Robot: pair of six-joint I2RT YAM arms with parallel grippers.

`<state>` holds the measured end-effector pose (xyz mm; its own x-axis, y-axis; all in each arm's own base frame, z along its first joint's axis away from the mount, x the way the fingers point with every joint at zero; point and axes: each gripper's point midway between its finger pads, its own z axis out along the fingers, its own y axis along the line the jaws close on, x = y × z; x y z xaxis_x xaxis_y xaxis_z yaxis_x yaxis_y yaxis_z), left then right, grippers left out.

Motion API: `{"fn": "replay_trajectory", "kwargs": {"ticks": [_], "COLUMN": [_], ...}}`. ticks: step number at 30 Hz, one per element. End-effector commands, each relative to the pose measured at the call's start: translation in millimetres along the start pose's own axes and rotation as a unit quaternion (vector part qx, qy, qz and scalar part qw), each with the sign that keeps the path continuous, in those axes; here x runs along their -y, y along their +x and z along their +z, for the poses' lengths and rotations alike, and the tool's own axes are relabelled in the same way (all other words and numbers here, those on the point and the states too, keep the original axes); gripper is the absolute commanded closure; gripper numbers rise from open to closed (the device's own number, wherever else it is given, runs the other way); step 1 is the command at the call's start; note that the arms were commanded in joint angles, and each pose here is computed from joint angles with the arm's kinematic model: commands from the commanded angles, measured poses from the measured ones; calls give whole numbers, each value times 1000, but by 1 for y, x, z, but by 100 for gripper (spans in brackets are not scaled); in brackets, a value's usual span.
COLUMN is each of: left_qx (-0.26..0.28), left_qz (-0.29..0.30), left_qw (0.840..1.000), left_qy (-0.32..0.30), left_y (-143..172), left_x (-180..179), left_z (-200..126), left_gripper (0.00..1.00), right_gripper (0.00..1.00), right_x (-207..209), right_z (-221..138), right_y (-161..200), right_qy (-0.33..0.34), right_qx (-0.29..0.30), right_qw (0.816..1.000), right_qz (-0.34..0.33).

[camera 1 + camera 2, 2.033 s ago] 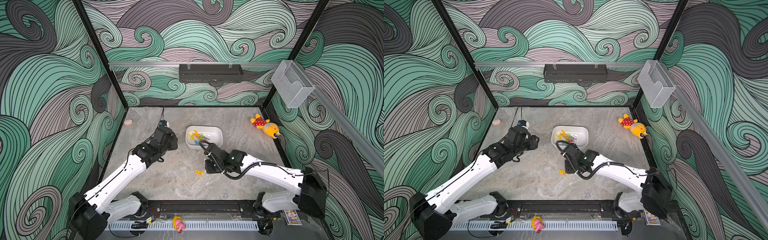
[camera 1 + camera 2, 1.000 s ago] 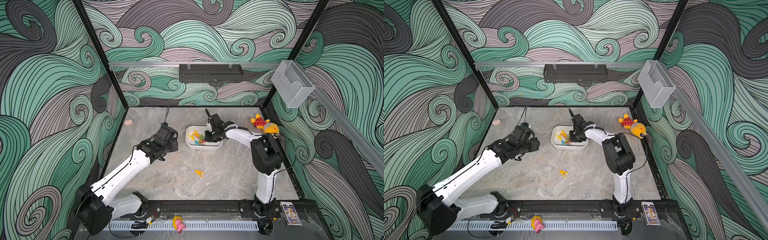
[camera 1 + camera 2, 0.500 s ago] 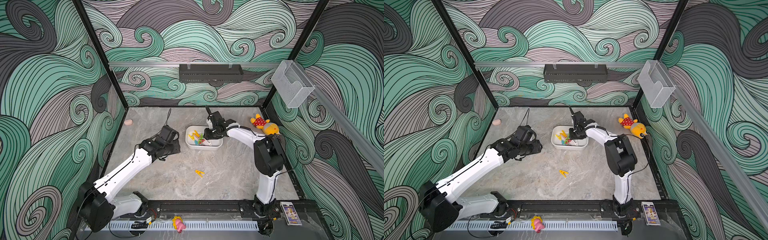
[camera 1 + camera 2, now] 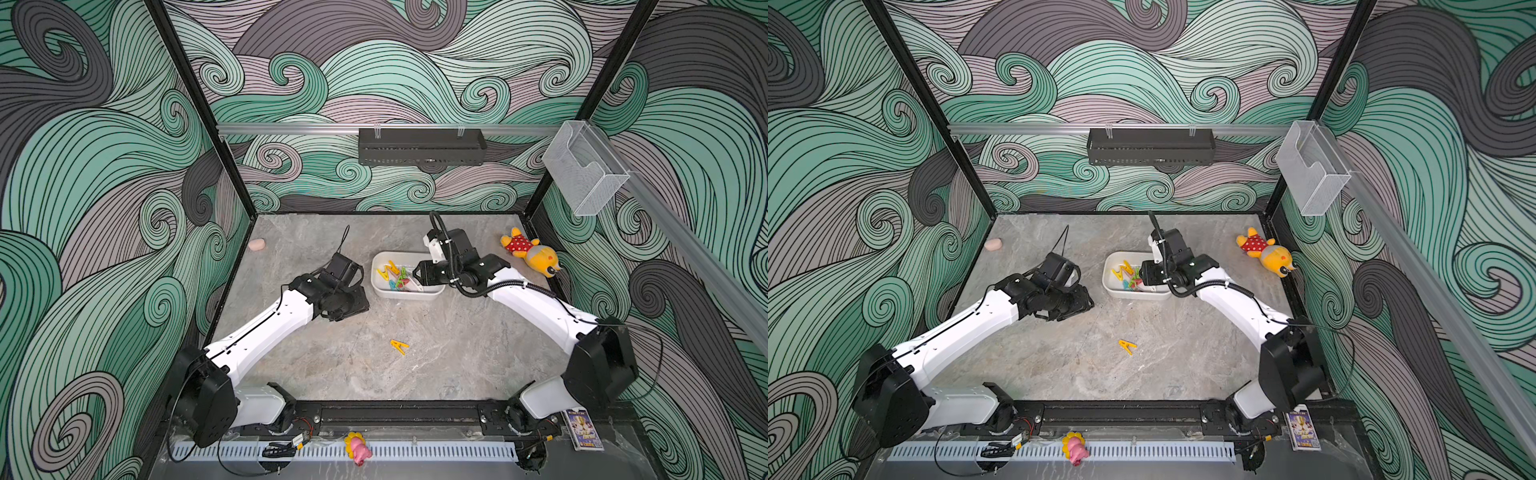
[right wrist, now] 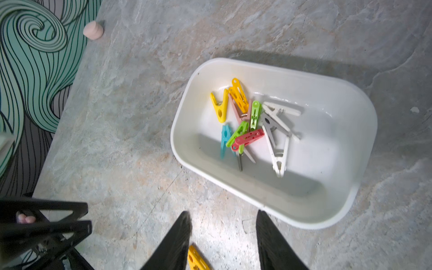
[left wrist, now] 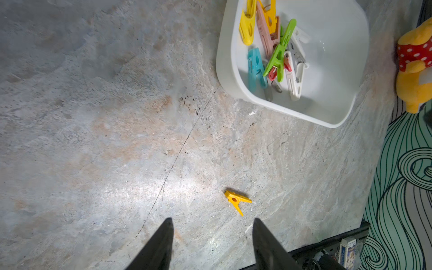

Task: Put the clothespins into the storage box
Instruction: Pick up the clothespin from the center of the board.

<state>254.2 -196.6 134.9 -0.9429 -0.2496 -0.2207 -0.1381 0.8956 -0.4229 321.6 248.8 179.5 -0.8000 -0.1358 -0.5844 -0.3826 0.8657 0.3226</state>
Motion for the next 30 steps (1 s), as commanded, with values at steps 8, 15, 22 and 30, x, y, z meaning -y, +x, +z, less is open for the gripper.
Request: {"fn": "replay_trajectory", "kwargs": {"ticks": [8,15,22,30], "left_qx": [-96,-112,-89,-100], "left_qz": [-62,-110,-152,-171], "left_qw": [993,987,982,976], "left_qy": [-9,-38,-67,-93], "left_y": [58,90,88,86], "left_x": [14,32,31,38], "left_z": [51,79,83,93], "left_gripper": [47,49,47,44], "right_gripper": [52,51,51,50], "right_x": [8,10,-2,7], "right_z": [-35,-36,-40,-44], "right_y": [56,66,63,73], "right_qy": [26,9,-24,-34], "right_qx": [36,54,63,68], "right_qw": [999,998,998,997], "right_qz": [17,30,12,24]}}
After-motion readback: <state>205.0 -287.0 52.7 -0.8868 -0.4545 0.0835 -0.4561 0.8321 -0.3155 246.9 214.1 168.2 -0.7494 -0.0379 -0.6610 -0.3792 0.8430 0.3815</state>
